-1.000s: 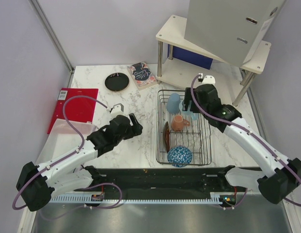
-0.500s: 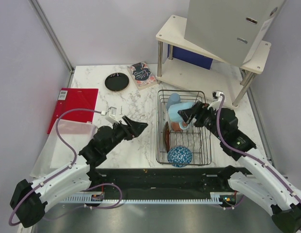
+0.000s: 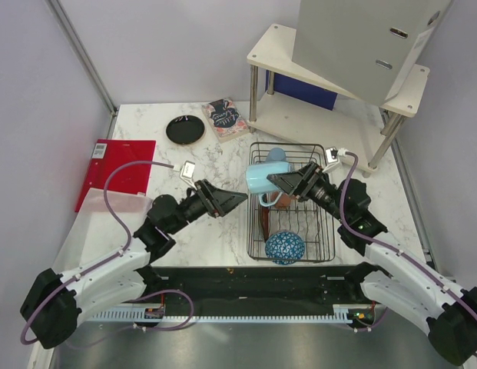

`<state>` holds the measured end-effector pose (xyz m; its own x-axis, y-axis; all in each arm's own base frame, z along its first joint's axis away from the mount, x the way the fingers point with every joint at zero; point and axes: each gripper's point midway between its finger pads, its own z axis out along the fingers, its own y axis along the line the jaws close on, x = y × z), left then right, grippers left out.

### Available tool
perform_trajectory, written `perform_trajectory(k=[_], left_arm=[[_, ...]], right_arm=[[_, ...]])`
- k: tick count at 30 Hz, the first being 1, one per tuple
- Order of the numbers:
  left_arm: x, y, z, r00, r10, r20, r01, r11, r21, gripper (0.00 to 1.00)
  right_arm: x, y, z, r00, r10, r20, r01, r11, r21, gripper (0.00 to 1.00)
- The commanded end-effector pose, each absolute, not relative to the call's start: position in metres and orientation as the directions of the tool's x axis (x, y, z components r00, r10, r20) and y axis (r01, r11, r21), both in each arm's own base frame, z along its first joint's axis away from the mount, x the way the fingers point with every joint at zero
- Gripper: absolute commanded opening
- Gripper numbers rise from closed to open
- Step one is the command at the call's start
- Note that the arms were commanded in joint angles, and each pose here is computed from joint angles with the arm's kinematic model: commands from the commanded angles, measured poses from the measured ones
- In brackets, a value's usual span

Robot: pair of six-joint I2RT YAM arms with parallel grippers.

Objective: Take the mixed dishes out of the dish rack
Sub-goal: Pick up the cup from the dish rack, then place the cup at the center of the board.

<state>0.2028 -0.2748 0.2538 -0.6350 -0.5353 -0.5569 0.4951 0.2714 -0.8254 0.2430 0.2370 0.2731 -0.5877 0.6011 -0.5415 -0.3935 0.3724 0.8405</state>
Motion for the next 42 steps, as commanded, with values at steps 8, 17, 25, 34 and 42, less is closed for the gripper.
perform_trajectory(k=[8,17,25,34,42], left_arm=[[0.199,-0.288,0.299,-0.635,-0.544,-0.548,0.571,0.148,-0.808,0.84],[0.200,-0.288,0.306,-0.617,-0.543,-0.569,0.593,0.155,-0.790,0.70],[0.197,-0.287,0.297,-0.626,-0.535,-0.568,0.591,0.151,-0.792,0.19],[0.202,-0.271,0.310,-0.554,-0.551,-0.624,0.606,0.247,-0.756,0.02],[0.226,-0.222,0.330,-0.454,-0.553,-0.698,0.537,0.455,-0.710,0.02]], right_arm=[[0.230,0.263,0.328,-0.582,0.611,-0.536,-0.553,0.185,0.812,0.00],[0.221,0.281,0.321,-0.618,0.567,-0.544,-0.560,0.168,0.811,0.00],[0.220,0.280,0.318,-0.616,0.565,-0.549,-0.558,0.179,0.810,0.00],[0.244,0.260,0.306,-0.528,0.497,-0.689,-0.492,0.483,0.725,0.98],[0.257,0.198,0.305,-0.394,0.399,-0.828,-0.335,0.777,0.533,0.98]])
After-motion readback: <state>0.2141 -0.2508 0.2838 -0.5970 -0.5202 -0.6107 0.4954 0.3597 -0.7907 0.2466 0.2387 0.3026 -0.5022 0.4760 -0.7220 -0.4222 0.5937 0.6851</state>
